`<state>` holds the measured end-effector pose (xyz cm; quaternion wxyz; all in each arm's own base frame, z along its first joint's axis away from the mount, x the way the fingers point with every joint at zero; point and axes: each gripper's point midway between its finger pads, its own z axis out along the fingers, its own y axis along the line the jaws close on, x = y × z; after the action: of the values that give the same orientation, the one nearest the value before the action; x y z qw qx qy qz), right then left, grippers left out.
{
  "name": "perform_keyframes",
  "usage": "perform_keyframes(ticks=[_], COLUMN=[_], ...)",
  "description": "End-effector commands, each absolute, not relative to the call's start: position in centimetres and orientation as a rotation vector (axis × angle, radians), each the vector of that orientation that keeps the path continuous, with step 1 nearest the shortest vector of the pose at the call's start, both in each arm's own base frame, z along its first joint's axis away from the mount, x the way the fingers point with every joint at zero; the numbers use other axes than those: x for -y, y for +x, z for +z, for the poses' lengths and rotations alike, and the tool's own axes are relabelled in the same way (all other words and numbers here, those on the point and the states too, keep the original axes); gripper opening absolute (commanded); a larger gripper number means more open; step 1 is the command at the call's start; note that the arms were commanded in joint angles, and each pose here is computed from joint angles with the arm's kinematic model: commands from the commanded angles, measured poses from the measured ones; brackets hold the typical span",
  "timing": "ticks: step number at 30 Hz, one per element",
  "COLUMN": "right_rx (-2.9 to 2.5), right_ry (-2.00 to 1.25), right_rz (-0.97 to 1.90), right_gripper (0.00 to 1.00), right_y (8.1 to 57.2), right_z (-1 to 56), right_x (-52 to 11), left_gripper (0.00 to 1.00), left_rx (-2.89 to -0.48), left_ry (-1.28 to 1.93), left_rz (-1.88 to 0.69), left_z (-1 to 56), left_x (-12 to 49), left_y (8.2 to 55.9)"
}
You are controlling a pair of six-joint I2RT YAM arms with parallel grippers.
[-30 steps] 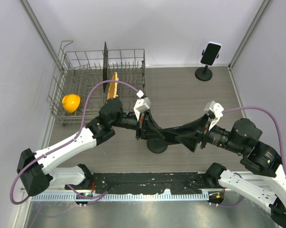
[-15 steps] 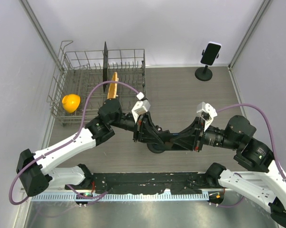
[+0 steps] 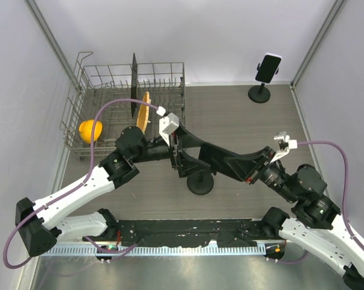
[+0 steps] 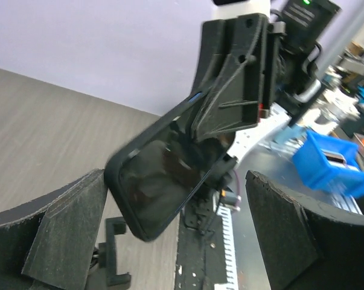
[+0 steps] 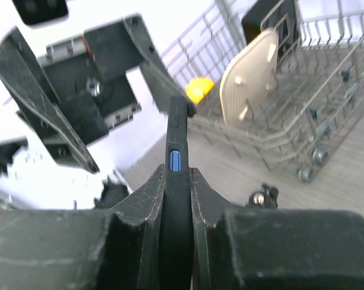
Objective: Place the phone on the phone stand
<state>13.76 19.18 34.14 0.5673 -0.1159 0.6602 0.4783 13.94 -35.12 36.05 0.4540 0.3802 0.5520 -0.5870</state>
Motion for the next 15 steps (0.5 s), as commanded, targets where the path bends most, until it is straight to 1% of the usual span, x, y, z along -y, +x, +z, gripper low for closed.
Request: perform_keyframes(ticks=[1,3,5,6,8,9,12,14,15], right_rx=[-1.168,-1.019,-0.979,-0.938,-0.929,-0.928,-0.893,-0.876,-0.88], right_ry=[0.091,0.154,0.21,0.208,0.17,0.161,0.143,0.135,0.131], right_rz=[1.294,1.399,1.47,1.497,1.545,1.558,1.626,1.659,1.672], right_gripper=[0.0,0.0,0.0,0.0,0.0,0.0,0.0,0.0,0.0], right_y=[15.5,14.9,15.3,15.2,15.0,15.4,15.3,15.1,15.1], right_z=[42.9,43.9,44.0,44.4,44.7,44.7,44.8,44.7,44.5], right_x=[-16.5,-15.8,-16.1,-16.2,-17.3,-18.0,-19.0,-19.4,-19.6], left_gripper=[1.0,1.0,1.0,1.0,1.0,1.0,1.0,0.95,0.91], left_rx=[-1.404,-1.409,-1.422,-1.371,-1.359,-1.295,-1.25,-1.257,-1.233], left_ry=[0.724,0.669,0.632,0.622,0.635,0.63,0.612,0.604,0.61], left_rz=[-1.328,-1.33,-1.397,-1.423,-1.512,-1.53,-1.58,-1.6,-1.615], left_z=[37.3,37.5,37.3,38.3,38.1,39.2,39.5,39.6,40.0], left_x=[34.0,33.7,33.7,33.5,33.7,33.4,33.1,33.0,32.9], left_y=[17.7,18.7,18.7,18.8,17.9,17.8,17.2,17.2,17.0])
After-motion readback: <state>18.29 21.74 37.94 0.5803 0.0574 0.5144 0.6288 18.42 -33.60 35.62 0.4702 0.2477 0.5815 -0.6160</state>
